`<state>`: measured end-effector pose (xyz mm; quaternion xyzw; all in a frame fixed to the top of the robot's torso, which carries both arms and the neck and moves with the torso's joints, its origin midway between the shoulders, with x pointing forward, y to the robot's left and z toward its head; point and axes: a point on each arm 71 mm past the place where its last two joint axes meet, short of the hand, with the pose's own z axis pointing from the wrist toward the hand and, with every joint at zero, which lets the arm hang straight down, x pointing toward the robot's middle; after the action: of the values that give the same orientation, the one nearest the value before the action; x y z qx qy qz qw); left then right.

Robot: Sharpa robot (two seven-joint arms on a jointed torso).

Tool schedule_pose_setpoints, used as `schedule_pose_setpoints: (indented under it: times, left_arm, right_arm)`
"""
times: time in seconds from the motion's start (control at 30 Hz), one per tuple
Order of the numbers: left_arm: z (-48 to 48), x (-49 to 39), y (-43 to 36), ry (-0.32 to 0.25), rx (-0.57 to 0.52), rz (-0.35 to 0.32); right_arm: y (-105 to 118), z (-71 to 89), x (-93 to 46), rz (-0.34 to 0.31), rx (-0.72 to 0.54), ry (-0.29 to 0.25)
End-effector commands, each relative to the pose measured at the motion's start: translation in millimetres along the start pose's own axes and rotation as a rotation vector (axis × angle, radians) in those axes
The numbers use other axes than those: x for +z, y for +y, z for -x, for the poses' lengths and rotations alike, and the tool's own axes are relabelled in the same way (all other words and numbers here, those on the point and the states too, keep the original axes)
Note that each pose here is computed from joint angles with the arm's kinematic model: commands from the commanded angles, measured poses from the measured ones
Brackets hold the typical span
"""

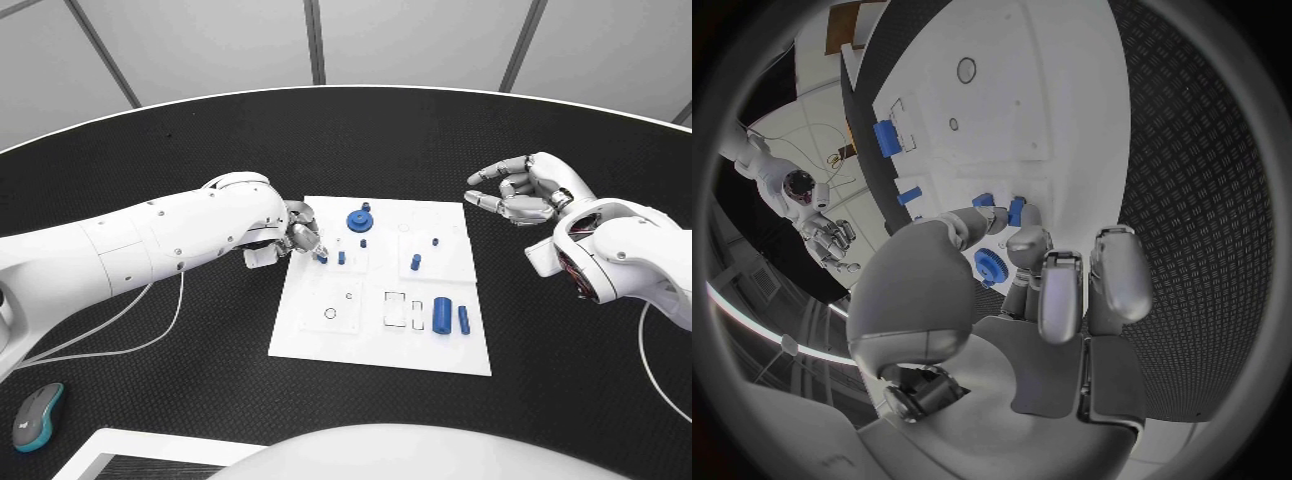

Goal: Assemble the parts on the task board

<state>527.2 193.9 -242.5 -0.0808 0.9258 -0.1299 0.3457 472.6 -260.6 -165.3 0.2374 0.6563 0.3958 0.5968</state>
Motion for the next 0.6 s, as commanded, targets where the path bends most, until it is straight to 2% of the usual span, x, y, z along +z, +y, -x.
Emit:
schedule_pose_setpoints:
  times: [0.03, 0.6]
  left_arm:
    - [-0.1, -0.1, 0.1, 0.001, 0.001, 0.000]
    - [-0.8, 1.5, -1.7, 0.015, 0.010, 0.012]
  right_arm:
    - [0.0, 0.0, 0.0, 0.000, 0.000, 0.000]
    - [0.5, -0.4, -0.3, 0.001, 0.001, 0.001]
